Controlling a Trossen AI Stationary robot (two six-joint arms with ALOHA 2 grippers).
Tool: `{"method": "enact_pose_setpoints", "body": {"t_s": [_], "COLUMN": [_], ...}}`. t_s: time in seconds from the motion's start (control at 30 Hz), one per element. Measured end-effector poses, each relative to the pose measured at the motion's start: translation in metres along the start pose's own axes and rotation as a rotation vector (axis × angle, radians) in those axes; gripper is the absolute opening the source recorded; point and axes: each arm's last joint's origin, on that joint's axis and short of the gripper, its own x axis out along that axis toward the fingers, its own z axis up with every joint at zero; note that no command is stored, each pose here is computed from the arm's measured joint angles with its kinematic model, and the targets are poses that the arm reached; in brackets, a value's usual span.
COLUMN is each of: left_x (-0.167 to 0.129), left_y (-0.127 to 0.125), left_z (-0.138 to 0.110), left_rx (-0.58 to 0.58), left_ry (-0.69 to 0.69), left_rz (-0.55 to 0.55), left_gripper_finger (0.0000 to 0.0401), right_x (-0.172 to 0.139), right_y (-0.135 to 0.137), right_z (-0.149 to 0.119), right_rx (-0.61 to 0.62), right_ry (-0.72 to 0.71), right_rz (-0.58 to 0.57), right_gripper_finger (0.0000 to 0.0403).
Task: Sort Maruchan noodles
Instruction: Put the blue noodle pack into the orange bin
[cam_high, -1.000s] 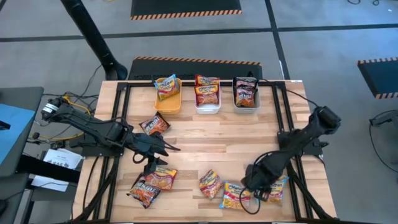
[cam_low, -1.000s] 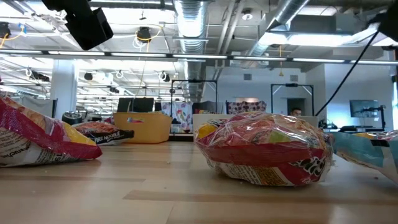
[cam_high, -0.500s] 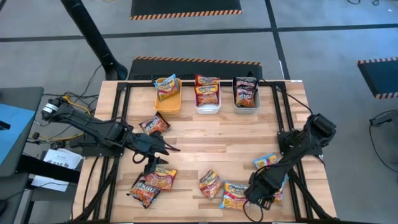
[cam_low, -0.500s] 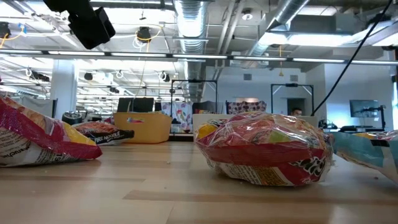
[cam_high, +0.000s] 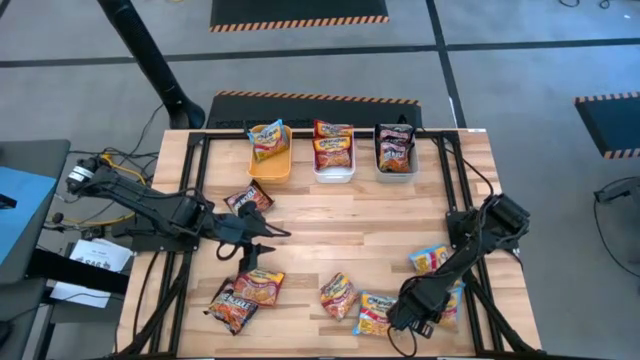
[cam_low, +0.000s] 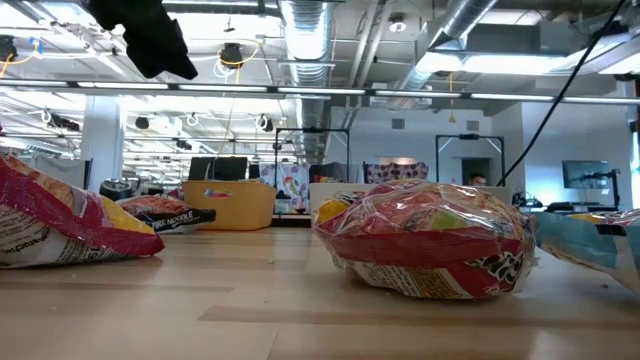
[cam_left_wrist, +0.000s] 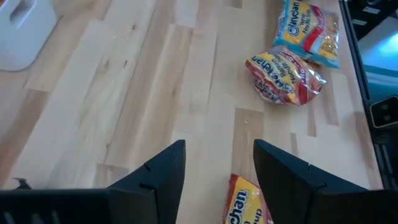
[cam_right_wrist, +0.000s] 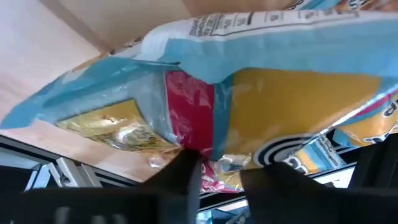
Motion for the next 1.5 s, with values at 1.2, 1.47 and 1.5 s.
{"method": "enact_pose_setpoints", "body": {"t_s": [1.2,1.47,1.5], "left_x": [0.009,0.006,0.006], "left_y": [0.067,0.077,0.078], "left_z": [0.032,0.047,0.047], "left_rx": [-0.523,-0.661,-0.670], "left_ry": [-0.121,-0.256,-0.259], "left_rz": [0.044,0.008,0.010], "left_gripper_finger": [0.0201,0.0201,0.0201], "right_x": [-0.097,-0.148,-0.156], "right_y": [-0.057,-0.075,-0.078], "right_z": [-0.023,0.008,0.012], "right_rx": [-0.216,-0.305,-0.320], "right_ry": [-0.511,-0.673,-0.698], "right_rz": [0.216,0.128,0.114], "right_gripper_finger": [0.0003,0.0004,0.0004]}}
